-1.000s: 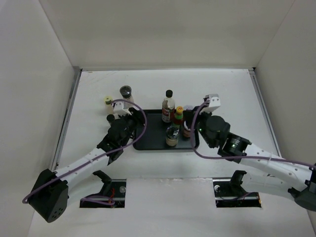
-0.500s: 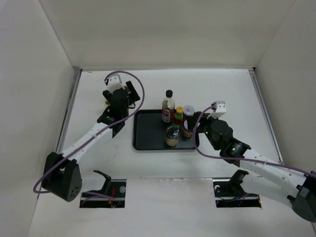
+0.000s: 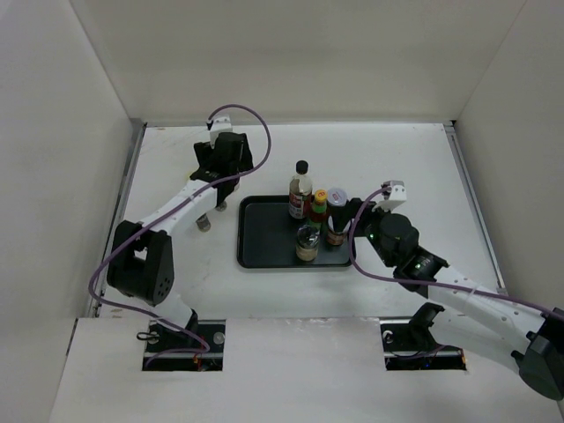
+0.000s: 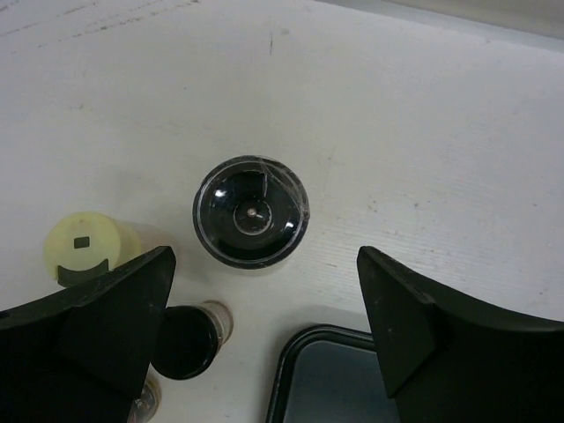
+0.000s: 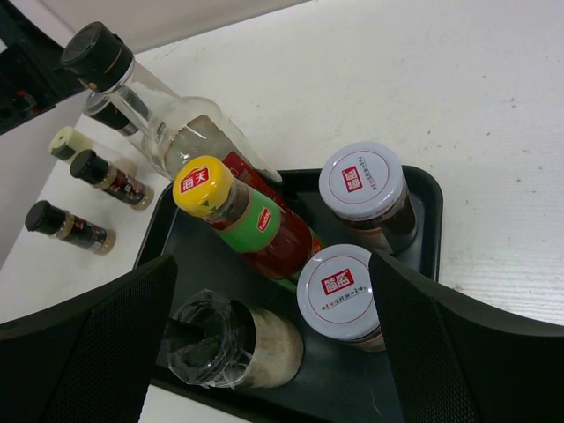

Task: Organize the condiment bottles

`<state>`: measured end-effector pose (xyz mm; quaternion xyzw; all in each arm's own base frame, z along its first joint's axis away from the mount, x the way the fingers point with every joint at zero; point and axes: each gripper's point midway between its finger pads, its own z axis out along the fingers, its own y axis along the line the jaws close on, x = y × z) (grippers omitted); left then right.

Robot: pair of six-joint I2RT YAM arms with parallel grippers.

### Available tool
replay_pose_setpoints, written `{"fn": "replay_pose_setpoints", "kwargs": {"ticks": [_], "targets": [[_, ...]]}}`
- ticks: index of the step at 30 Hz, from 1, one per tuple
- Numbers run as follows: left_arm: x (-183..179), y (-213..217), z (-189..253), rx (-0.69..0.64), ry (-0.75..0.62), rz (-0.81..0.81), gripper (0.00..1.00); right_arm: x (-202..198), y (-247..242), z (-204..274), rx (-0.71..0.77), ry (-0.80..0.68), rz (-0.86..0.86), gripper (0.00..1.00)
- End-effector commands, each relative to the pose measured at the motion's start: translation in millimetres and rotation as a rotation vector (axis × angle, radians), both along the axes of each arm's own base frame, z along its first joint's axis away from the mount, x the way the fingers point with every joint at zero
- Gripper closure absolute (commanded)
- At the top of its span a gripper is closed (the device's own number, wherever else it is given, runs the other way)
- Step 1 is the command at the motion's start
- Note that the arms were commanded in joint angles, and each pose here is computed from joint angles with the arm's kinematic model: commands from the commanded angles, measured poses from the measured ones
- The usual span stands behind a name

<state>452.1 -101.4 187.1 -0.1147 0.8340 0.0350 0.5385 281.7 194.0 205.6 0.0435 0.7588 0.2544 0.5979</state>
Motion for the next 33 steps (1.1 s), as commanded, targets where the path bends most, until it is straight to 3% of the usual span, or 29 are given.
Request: {"fn": "replay_pose_setpoints", "kwargs": {"ticks": [1, 11, 23, 26, 33], "targets": [[10, 3, 7, 0.019, 0.005, -0.008, 0.15, 1, 5, 18, 0.069, -0.048, 0.016, 0.06], [30, 9, -9, 0.045, 0.034, 0.005, 0.15, 3, 6, 13, 0.056, -0.037, 0.017, 0.05], [42, 13, -22, 0.035, 0.042, 0.017, 0.24, 5, -7, 16, 0.067, -0.047, -0.005, 0.04], [43, 14, -25, 0.036, 0.049, 0.015, 0.29, 8, -5, 10, 0.057, -0.032, -0.005, 0.04], [40, 12, -7, 0.013, -0.009, 0.011, 0.52, 10, -3, 5, 0.047, -0.020, -0.004, 0.05]]}}
